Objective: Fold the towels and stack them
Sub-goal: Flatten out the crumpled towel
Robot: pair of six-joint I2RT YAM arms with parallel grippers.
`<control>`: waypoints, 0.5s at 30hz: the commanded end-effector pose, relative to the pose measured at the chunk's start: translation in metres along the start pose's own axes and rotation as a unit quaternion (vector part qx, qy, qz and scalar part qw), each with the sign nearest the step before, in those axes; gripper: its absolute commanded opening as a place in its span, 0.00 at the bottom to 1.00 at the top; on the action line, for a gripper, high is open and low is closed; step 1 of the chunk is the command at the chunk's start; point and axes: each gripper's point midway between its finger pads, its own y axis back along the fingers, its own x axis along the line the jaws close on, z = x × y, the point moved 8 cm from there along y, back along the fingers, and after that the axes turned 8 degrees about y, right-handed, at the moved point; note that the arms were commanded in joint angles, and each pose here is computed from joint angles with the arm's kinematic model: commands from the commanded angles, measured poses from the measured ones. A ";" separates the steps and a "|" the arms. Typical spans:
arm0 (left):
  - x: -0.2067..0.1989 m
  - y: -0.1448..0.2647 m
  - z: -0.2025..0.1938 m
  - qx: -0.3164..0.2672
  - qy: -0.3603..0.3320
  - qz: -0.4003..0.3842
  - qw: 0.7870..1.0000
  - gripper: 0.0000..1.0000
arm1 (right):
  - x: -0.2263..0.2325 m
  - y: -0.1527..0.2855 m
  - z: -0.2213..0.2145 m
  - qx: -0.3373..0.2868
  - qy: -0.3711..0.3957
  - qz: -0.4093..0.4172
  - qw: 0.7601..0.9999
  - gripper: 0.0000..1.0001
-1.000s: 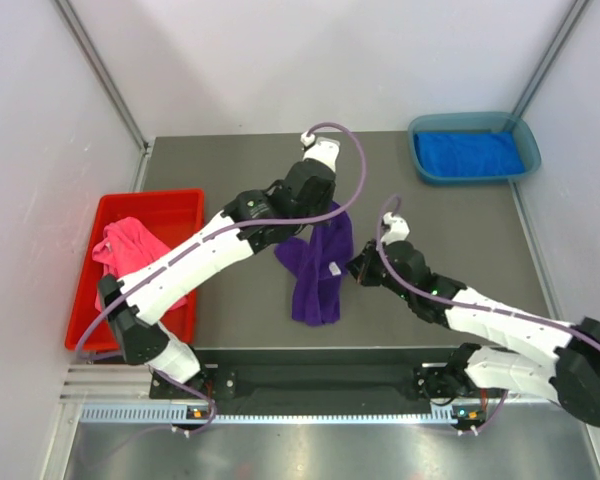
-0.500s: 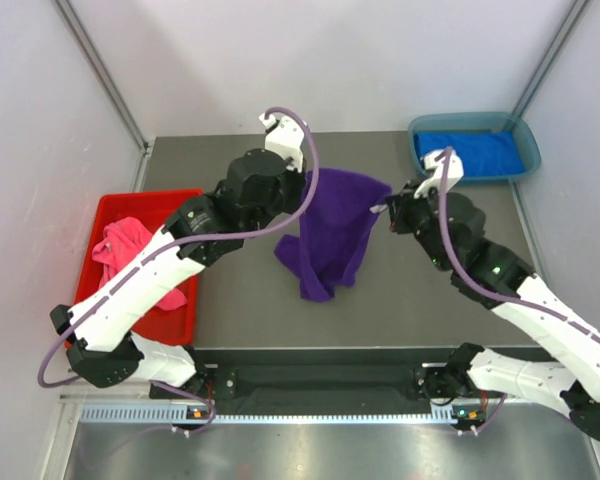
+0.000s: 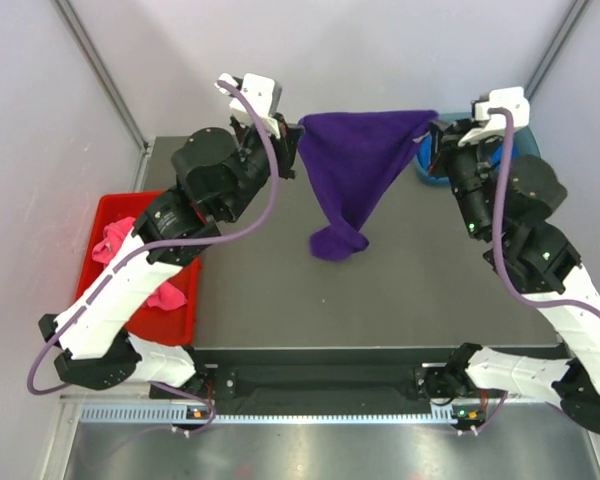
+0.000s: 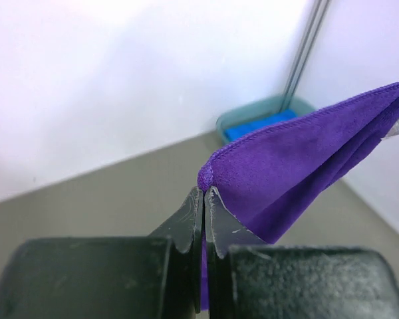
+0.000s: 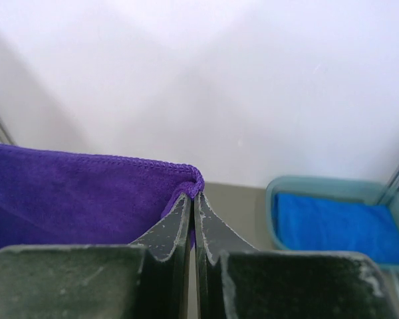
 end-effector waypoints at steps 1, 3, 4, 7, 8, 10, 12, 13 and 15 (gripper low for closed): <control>-0.006 0.018 0.055 -0.102 0.011 -0.047 0.994 0.00 | -0.024 0.005 0.052 -0.086 0.015 -0.032 0.996 0.00; -0.009 0.021 0.065 -0.122 0.018 -0.062 0.990 0.00 | -0.030 0.008 0.066 -0.107 0.013 -0.037 0.993 0.00; -0.009 0.023 0.068 -0.130 0.005 -0.068 0.989 0.00 | -0.031 0.009 0.071 -0.117 0.019 -0.036 0.992 0.00; -0.011 0.031 0.084 -0.161 0.003 -0.091 0.983 0.00 | -0.037 0.013 0.087 -0.142 0.023 -0.037 0.989 0.00; -0.012 0.036 0.089 -0.171 0.003 -0.102 0.980 0.00 | -0.038 0.014 0.091 -0.148 0.024 -0.036 0.988 0.00; -0.012 0.040 0.095 -0.187 0.000 -0.109 0.976 0.00 | -0.041 0.016 0.100 -0.162 0.027 -0.034 0.986 0.00; -0.014 0.044 0.101 -0.197 -0.003 -0.123 0.973 0.00 | -0.046 0.021 0.110 -0.177 0.023 -0.035 0.983 0.00; -0.015 0.046 0.103 -0.202 -0.002 -0.130 0.971 0.00 | -0.047 0.023 0.113 -0.183 0.024 -0.033 0.982 0.00; -0.016 0.053 0.107 -0.212 -0.001 -0.148 0.966 0.00 | -0.053 0.031 0.123 -0.203 0.012 -0.032 0.978 0.00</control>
